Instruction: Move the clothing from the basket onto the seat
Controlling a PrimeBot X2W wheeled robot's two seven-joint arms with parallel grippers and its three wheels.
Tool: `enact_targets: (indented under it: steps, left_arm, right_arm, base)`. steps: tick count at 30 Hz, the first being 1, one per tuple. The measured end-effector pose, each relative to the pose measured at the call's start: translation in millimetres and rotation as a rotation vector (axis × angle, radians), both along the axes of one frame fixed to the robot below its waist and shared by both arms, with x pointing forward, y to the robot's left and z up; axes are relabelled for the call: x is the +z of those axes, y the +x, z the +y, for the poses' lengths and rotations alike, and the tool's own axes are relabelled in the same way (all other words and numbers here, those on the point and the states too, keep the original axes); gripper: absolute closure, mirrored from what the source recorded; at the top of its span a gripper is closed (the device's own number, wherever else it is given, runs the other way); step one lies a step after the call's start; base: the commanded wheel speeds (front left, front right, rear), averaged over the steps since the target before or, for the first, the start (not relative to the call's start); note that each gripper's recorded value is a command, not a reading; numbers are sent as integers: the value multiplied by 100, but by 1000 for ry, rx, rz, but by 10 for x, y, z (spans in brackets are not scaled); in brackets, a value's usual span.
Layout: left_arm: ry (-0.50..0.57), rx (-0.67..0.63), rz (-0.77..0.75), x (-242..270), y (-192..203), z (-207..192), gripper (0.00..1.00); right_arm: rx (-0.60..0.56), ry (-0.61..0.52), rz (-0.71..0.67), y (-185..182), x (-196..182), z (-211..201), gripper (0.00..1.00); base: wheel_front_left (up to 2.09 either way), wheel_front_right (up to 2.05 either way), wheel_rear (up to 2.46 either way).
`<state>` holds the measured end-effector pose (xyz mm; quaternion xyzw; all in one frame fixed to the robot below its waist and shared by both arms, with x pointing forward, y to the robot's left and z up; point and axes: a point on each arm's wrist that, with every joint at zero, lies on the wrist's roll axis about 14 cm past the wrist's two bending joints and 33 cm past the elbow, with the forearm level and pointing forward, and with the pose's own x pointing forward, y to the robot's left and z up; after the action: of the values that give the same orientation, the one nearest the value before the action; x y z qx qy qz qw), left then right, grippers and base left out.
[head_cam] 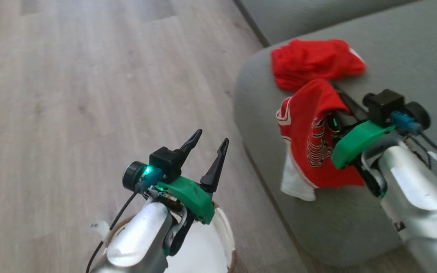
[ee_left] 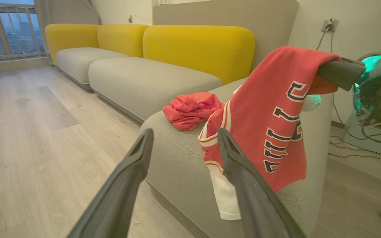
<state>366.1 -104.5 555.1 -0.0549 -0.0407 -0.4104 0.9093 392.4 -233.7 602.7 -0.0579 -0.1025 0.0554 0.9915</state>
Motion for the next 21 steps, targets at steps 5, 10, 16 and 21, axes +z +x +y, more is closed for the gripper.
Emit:
enact_targets:
  steps: [5, 10, 16, 21]
  left_arm:
    - [-7, -99, 20, -48, -95, -338, 0]
    - [-14, -169, 40, -99, -173, -562, 0]
    - [-20, -204, 61, -173, -196, -664, 0]
    - [-17, -184, 66, -217, -200, -582, 0]
  right_arm:
    - [-116, -1, -2, -209, 28, -447, 100]
    - [-190, -9, 1, -357, 50, -709, 100]
    - [-224, -8, 27, -383, 12, -821, 100]
    - [-222, -10, 43, -300, -2, -830, 100]
  base:
    - [0, 0, 0]
    - [0, 0, 0]
    - [0, 0, 0]
    - [0, 0, 0]
